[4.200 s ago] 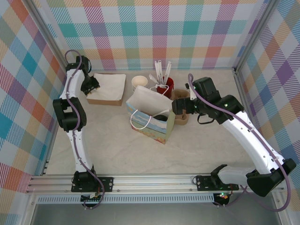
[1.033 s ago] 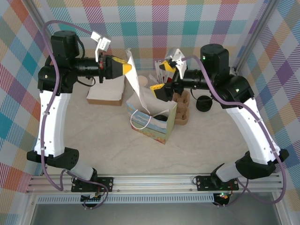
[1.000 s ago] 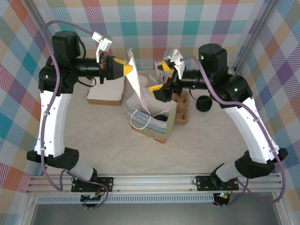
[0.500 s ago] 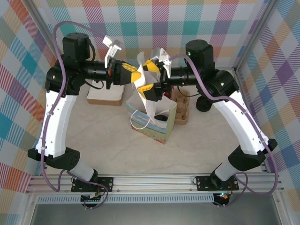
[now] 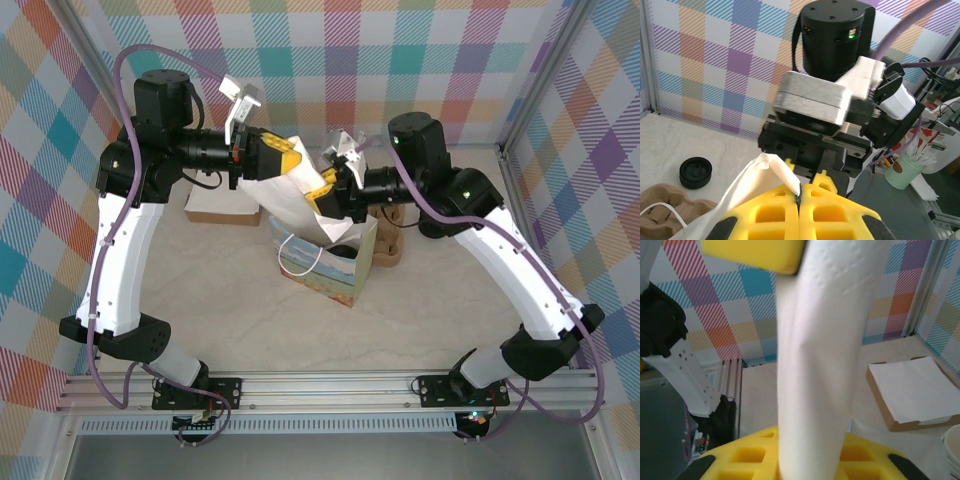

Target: Pack the takeout coffee

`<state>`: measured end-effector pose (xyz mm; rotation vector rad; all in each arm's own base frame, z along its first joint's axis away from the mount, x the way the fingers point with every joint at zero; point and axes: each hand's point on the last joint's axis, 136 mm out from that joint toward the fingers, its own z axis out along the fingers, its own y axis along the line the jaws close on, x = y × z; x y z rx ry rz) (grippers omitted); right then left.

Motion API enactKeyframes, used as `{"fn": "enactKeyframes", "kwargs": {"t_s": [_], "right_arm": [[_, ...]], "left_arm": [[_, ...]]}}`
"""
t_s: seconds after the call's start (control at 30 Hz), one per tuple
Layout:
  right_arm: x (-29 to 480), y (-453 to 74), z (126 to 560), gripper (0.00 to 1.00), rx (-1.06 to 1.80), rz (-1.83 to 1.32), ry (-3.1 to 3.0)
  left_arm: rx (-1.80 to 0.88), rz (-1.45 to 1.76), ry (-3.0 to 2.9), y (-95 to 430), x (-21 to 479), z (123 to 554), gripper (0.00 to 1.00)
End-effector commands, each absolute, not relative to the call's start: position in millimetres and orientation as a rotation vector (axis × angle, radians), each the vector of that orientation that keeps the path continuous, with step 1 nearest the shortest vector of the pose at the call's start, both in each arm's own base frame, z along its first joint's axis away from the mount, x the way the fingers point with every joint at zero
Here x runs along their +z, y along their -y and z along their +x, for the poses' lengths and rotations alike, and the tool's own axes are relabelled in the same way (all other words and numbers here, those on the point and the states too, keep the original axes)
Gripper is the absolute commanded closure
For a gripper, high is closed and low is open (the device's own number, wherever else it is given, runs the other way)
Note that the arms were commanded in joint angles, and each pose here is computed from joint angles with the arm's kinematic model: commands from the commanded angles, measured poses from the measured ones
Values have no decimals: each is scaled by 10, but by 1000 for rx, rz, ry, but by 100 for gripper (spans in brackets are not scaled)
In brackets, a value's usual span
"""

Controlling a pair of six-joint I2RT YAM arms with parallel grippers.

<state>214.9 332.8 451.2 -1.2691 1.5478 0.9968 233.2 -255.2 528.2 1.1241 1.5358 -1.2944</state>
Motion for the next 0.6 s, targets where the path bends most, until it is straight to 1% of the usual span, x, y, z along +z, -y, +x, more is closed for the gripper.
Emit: {"fn": "enactKeyframes", "kwargs": {"t_s": [0.0, 0.03, 0.07, 0.13, 0.17, 0.2, 0.23, 0.27, 0.4, 0.5, 0.57], "right_arm": [[4703, -3239, 2085, 95, 964, -1235, -1490], [4697, -3218, 2095, 100, 951, -1228, -1506], [4681, -3200, 2100, 100, 941, -1224, -1525], [4669, -3151, 2111, 100, 913, -1211, -1564], [4659, -3133, 2118, 100, 902, -1207, -1581], [4648, -3106, 2126, 100, 888, -1200, -1600], [4630, -3085, 2136, 100, 873, -1195, -1619], [4620, -3063, 2150, 100, 856, -1189, -1632], [4537, -2978, 2217, 100, 762, -1191, -1665], [4484, -2947, 2262, 100, 703, -1214, -1677], [4429, -2927, 2307, 100, 657, -1233, -1699]], "left_arm": [[-1251, 1151, -1472, 2556, 5405, 2253, 98], [-1246, 1148, -1473, 2552, 5411, 2249, 94], [-1239, 1144, -1473, 2546, 5417, 2248, 88], [-1218, 1138, -1469, 2528, 5439, 2235, 79], [-1204, 1136, -1463, 2515, 5459, 2222, 68], [-1181, 1129, -1458, 2496, 5480, 2209, 61], [-1160, 1123, -1456, 2477, 5494, 2198, 55], [-1130, 1113, -1456, 2453, 5506, 2198, 46], [-960, 1023, -1484, 2285, 5520, 2215, 32], [-820, 911, -1523, 2099, 5450, 2269, 26], [-735, 832, -1559, 1963, 5330, 2311, 25]]}}
